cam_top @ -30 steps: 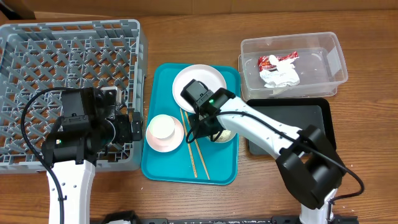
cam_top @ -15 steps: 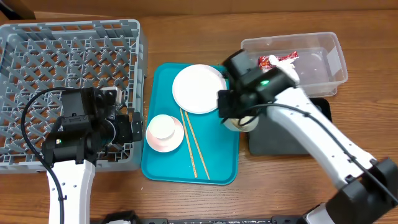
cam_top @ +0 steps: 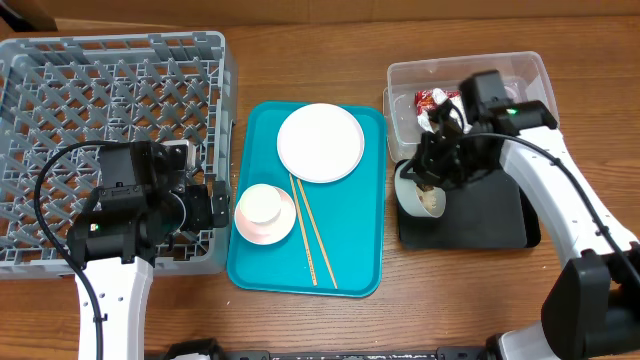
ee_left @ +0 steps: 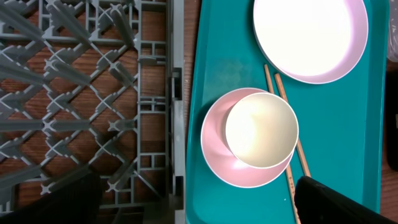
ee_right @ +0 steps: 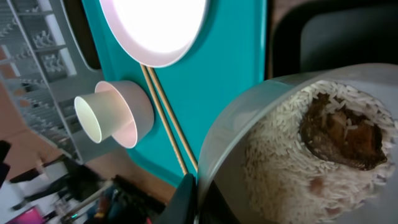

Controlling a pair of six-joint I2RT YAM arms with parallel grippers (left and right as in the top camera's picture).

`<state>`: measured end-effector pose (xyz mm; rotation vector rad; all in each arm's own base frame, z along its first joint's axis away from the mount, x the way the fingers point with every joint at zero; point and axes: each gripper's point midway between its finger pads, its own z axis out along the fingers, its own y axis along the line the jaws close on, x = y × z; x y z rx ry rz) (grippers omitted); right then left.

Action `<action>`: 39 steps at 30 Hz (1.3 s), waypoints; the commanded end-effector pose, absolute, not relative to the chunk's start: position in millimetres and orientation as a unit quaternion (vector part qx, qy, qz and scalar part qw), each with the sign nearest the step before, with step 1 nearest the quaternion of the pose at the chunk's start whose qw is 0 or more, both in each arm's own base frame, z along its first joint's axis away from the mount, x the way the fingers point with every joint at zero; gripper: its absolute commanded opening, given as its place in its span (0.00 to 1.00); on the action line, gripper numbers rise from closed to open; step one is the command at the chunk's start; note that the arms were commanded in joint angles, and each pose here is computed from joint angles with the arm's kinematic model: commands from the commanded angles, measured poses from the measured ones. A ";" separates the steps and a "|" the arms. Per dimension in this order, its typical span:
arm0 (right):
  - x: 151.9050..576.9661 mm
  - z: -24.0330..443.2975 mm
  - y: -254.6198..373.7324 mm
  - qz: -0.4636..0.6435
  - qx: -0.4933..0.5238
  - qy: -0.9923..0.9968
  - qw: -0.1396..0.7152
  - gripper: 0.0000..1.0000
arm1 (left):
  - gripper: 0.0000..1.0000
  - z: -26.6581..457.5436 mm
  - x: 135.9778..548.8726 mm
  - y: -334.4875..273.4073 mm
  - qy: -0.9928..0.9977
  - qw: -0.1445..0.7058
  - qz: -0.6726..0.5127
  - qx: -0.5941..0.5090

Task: Sort waste into correct bins and load items into the dishwasher
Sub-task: 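Tip the grey bowl over the black tray to dump the rice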

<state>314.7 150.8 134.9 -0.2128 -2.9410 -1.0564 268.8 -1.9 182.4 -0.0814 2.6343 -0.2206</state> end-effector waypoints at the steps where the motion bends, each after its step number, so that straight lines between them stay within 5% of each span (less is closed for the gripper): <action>1: 309.7 144.4 155.2 -0.437 -0.039 -0.898 -0.002 0.04 | 1.00 189.5 272.9 -2.3 0.963 0.256 -0.082 -0.019; 10: 321.6 153.6 123.8 -0.603 -0.092 -0.792 -0.043 0.04 | 1.00 189.4 272.8 -2.4 0.963 0.256 -0.083 -0.019; 23: 322.3 169.9 67.0 -0.699 -0.187 -0.688 -0.056 0.04 | 1.00 189.4 272.8 -2.4 0.963 0.256 -0.083 -0.019; 39: 326.4 176.3 45.0 -0.714 -0.276 -0.644 -0.004 0.04 | 1.00 189.4 272.7 -2.4 0.963 0.255 -0.083 -0.019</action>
